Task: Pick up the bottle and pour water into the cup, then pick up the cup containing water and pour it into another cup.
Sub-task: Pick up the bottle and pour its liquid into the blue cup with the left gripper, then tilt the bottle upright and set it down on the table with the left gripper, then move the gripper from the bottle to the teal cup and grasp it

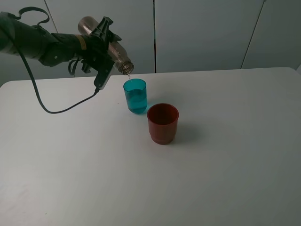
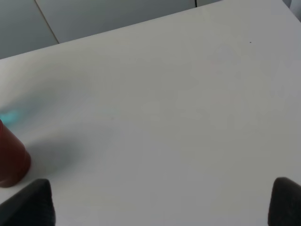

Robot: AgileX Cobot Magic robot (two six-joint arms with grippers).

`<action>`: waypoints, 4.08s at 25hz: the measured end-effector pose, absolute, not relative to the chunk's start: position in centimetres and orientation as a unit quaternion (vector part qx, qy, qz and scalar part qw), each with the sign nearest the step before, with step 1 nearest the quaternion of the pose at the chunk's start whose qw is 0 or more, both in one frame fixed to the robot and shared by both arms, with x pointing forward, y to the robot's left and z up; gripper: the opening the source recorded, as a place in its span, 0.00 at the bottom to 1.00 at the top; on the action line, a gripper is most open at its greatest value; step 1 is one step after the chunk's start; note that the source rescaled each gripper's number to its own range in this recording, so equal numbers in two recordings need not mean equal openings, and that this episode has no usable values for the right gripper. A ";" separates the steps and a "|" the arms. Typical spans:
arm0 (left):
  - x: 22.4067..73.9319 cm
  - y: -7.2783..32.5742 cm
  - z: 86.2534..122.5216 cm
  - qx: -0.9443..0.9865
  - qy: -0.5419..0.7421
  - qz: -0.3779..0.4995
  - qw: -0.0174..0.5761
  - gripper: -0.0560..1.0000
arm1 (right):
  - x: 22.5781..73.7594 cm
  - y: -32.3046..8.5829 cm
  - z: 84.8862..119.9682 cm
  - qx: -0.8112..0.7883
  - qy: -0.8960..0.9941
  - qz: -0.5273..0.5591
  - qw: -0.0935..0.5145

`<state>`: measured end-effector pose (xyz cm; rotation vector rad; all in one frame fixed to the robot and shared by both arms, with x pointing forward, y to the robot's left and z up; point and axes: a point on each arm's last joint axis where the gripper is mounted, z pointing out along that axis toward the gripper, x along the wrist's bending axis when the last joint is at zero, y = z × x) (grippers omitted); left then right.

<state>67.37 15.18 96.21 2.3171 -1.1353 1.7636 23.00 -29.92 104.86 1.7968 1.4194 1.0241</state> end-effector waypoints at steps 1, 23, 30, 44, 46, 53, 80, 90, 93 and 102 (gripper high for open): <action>67.4 15.2 96.2 0.742 -0.362 0.564 0.008 0.05 | 23.0 -29.9 104.9 0.681 0.538 0.388 0.311; 67.3 15.7 95.8 0.844 0.007 0.490 0.219 0.05 | 23.0 -29.9 104.9 0.681 0.537 0.388 0.311; 65.9 17.2 96.6 0.812 0.216 0.430 0.329 0.05 | 23.0 -29.9 104.9 0.681 0.537 0.388 0.311; 62.4 25.8 93.0 0.671 0.380 0.381 0.510 0.05 | 23.0 -29.9 104.9 0.681 0.537 0.388 0.311; 62.5 26.9 92.5 0.650 0.392 0.377 0.531 0.05 | 23.0 -29.9 104.9 0.681 0.537 0.388 0.311; 62.8 29.3 89.5 0.618 0.401 0.378 0.560 0.05 | 23.0 -29.9 104.9 0.681 0.537 0.388 0.311; 62.5 29.2 86.0 0.628 0.385 0.369 0.567 0.98 | 23.0 -29.9 104.9 0.681 0.537 0.388 0.311; 62.8 29.3 90.7 0.608 0.346 0.411 0.584 0.99 | 23.0 -29.9 104.9 0.681 0.537 0.388 0.311; 62.7 29.2 93.4 0.595 0.323 0.433 0.594 0.99 | 23.0 -29.9 104.9 0.681 0.537 0.388 0.311; 61.3 27.6 100.4 0.597 0.299 0.446 0.596 0.99 | 23.0 -29.9 104.9 0.681 0.537 0.388 0.311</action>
